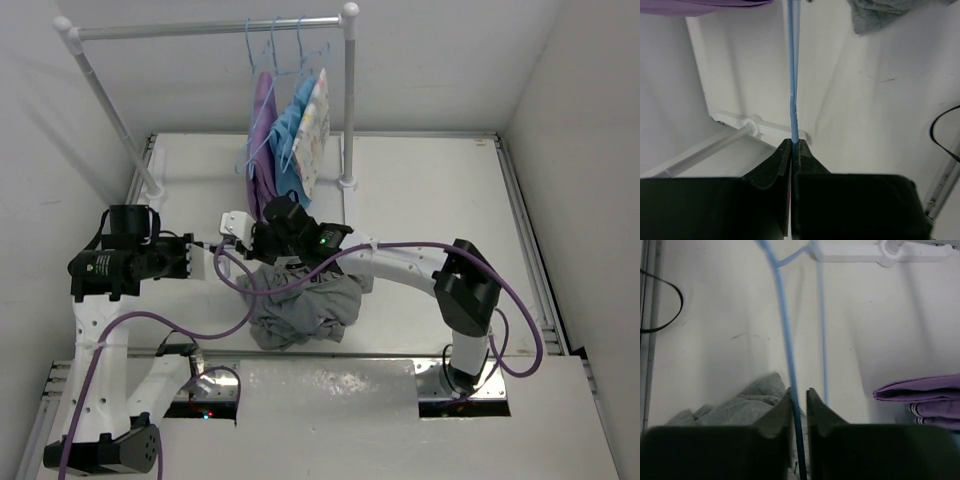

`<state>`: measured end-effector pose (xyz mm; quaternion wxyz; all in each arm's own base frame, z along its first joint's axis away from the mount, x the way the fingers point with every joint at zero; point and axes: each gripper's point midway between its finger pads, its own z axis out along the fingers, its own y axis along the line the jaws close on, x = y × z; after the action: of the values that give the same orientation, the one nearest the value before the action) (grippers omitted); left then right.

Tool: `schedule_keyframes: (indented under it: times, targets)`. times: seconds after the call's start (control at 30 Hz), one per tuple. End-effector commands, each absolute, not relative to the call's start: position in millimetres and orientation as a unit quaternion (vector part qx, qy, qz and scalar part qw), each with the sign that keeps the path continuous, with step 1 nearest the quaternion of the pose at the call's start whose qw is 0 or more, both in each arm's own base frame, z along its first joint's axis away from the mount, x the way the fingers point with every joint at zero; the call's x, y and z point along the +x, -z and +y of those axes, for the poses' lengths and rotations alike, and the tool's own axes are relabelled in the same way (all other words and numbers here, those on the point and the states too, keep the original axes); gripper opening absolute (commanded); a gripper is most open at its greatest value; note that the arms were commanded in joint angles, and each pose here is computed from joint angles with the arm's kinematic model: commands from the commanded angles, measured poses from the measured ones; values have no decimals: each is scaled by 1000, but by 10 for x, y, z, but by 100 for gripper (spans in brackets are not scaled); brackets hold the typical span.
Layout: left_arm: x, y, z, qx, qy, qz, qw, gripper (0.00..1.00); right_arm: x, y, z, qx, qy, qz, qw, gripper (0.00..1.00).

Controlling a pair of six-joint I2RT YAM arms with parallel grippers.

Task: Place the t-shirt on the hanger
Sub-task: Pick up the hanger from the clothesline.

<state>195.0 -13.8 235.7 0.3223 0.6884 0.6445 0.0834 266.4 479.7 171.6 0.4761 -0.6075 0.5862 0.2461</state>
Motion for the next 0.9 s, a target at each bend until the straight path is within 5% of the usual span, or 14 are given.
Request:
schedule_keyframes:
  times: [0.0,0.2,0.33,0.47,0.53,0.63,0.87]
  targets:
    - [1985,-2559,-291,695,-78,613,366,0,2621,-1828,4859,-597,-267,581,485,1]
    - [1968,-2557,-367,692,-60,612,379,4,2446,-1687,4812,-599,-298,590,452,0]
    - [1946,-2659,-510,684,-33,602,411,39,2214,-1617,4761,-599,-342,591,419,0]
    - [1928,-2735,-595,667,-8,608,430,58,2029,-1710,4646,-576,-382,587,422,0]
    - [1939,-2748,-584,663,-10,613,430,82,1950,-1650,4551,-566,-396,594,412,0]
    - [2023,-2886,-564,628,-13,636,447,98,1901,-1638,4394,-550,-404,604,412,0]
    - [2212,-3477,-655,505,18,677,535,100,2128,-1707,3833,-452,-428,652,433,0]
